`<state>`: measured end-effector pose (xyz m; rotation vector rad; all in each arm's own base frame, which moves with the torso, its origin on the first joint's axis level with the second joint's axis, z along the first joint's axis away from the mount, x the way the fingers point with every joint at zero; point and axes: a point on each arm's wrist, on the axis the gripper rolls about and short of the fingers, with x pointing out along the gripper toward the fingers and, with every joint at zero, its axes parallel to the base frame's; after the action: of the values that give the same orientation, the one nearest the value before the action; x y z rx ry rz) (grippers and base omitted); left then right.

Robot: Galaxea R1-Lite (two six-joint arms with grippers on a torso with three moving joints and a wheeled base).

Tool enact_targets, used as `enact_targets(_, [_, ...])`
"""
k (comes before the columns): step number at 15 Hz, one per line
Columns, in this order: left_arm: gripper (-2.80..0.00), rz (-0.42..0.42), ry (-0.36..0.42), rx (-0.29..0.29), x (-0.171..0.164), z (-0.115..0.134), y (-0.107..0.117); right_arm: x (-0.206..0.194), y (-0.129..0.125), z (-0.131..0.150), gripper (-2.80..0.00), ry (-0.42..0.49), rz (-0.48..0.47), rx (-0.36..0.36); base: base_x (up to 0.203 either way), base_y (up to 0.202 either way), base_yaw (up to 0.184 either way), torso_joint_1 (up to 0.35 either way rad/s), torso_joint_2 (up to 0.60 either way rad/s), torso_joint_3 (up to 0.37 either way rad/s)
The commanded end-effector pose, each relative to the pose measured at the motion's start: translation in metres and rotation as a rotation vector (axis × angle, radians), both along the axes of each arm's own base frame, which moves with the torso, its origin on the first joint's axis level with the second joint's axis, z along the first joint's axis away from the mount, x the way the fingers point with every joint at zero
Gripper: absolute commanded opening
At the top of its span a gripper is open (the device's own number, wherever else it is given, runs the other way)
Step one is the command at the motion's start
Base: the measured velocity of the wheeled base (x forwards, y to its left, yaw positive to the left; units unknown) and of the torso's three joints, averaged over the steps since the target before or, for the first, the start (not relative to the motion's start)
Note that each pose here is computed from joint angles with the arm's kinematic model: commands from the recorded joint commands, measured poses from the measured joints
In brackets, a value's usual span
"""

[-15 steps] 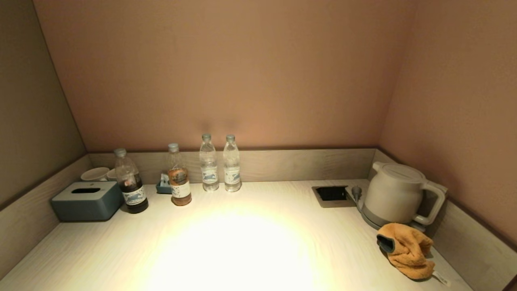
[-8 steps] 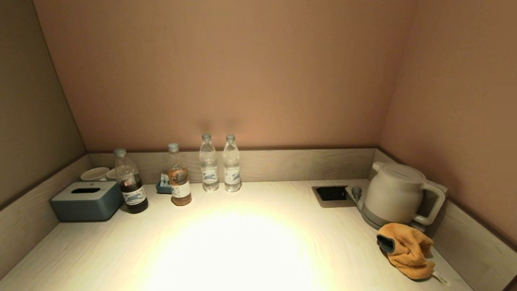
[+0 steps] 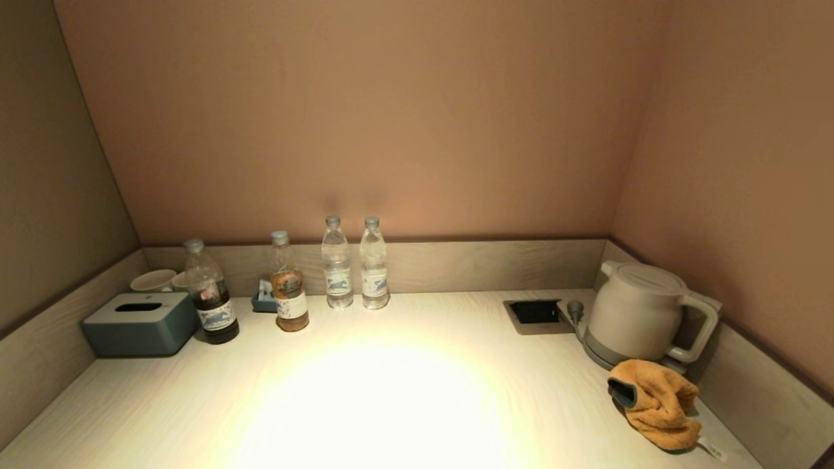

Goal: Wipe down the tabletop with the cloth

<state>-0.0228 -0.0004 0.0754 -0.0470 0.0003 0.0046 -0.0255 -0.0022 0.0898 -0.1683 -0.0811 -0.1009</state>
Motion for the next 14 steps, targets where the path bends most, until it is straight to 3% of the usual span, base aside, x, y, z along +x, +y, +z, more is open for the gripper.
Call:
enact_targets(1, [-2.8,0.0,0.001,-0.001,0.0,0.0,0.0,0.0,0.001,-0.001,-2.8,0.01,0.028,-0.001,0.0,0.0,0.0,0.0,0.0,0.0])
enact_targets(7, [-2.8,0.0,0.001,-0.001,0.0,0.0,0.0,0.002,0.002,-0.007,-2.8,0.028,0.095,-0.003,0.0,0.0,0.0,0.0,0.0,0.0])
enact_targets(14, [-2.8,0.0,0.001,-0.001,0.0,0.0,0.0,0.002,0.002,-0.014,-2.8,0.078,0.099,0.156,0.0,0.0,0.0,0.0,0.0,0.0])
